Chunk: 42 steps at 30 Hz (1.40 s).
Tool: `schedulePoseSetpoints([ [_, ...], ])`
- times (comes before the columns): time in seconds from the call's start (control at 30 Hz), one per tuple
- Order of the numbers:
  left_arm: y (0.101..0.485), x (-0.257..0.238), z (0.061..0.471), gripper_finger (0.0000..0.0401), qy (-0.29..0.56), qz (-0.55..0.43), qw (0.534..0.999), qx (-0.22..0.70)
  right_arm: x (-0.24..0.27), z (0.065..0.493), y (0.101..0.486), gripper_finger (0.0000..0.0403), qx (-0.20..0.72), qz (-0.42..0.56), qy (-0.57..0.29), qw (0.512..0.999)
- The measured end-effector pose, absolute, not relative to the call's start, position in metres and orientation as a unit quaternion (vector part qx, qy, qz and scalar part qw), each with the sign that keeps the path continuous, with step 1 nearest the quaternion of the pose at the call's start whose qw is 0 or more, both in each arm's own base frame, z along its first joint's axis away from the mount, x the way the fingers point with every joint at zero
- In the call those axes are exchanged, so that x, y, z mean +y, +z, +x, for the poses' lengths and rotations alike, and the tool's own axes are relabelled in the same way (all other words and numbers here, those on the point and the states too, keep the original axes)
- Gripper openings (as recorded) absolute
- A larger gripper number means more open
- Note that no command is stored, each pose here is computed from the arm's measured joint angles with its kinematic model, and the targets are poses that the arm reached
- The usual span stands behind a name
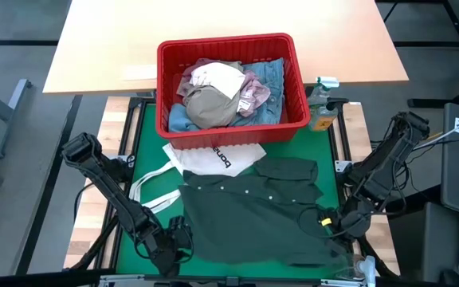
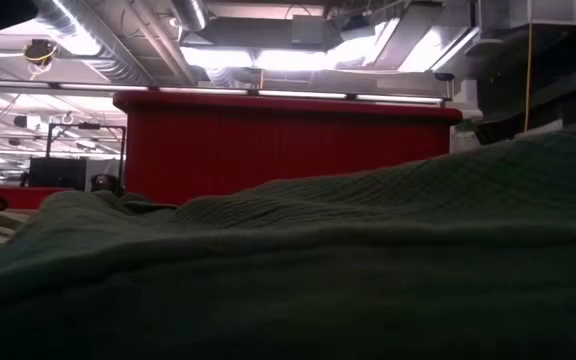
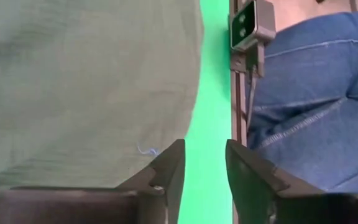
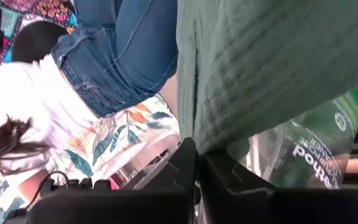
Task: Fold laundry
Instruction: Fold the green shirt
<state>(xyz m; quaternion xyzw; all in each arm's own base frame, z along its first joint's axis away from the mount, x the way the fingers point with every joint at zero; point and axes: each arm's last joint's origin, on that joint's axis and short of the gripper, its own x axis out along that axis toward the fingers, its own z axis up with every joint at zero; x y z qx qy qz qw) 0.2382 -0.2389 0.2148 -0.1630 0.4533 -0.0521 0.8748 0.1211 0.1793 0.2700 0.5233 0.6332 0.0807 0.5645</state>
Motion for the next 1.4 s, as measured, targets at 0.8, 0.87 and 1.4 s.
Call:
schedulePoseSetpoints([
  [0.8,0.209,-0.181,0.271,0.0143,0.044,-0.040,0.888,0.455,0.164,0.132,0.263,0.0121,0.579,0.430,0.089,0.687],
  [0.87,0.209,-0.171,0.278,0.0141,0.050,-0.029,0.888,0.456,0.154,0.140,0.261,0.0121,0.561,0.399,0.078,0.721],
  [1.4,0.209,-0.108,0.308,0.0132,0.118,-0.026,0.881,0.457,0.050,0.196,0.251,0.0121,0.452,0.116,-0.079,0.881],
])
